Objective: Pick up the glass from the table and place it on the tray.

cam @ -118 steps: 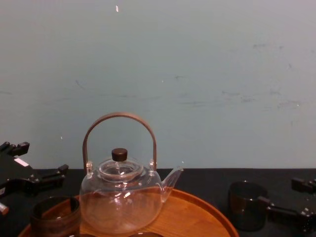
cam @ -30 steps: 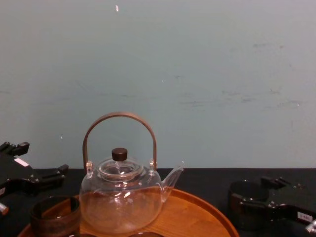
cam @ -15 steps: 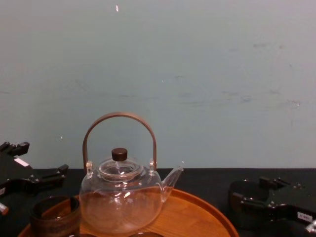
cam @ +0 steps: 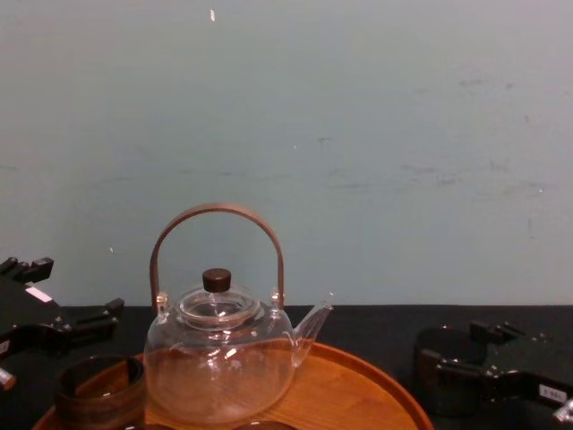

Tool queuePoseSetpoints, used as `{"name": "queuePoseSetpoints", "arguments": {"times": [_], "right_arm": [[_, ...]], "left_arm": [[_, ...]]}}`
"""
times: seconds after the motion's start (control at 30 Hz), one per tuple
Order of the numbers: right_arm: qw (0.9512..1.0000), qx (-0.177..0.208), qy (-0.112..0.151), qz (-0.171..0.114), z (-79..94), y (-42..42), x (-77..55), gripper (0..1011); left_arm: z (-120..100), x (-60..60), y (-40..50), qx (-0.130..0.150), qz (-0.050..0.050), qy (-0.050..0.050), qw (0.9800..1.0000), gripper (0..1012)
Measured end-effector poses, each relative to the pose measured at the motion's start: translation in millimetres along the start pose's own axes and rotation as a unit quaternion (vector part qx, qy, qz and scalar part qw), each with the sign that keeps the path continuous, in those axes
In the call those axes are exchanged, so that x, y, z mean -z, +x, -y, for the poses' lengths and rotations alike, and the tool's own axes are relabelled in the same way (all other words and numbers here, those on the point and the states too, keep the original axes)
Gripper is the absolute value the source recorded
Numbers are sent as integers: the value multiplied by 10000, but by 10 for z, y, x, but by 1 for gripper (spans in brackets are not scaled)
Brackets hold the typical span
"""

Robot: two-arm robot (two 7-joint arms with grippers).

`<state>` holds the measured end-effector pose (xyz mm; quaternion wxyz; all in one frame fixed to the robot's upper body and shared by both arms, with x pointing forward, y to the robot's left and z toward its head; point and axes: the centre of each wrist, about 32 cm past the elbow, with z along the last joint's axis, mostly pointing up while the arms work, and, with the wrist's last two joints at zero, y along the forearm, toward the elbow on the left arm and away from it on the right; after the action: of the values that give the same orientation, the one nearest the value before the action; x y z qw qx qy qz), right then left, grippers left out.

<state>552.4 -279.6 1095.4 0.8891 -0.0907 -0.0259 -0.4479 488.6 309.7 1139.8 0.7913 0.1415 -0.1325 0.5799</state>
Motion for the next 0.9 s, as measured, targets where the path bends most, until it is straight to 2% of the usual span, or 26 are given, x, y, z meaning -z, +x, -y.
{"name": "queuePoseSetpoints", "arguments": {"times": [0.9], "right_arm": [[10000, 0, 0, 0, 0, 0, 0, 895]], "left_arm": [[0, 0, 0, 0, 0, 0, 10000, 1001]]}}
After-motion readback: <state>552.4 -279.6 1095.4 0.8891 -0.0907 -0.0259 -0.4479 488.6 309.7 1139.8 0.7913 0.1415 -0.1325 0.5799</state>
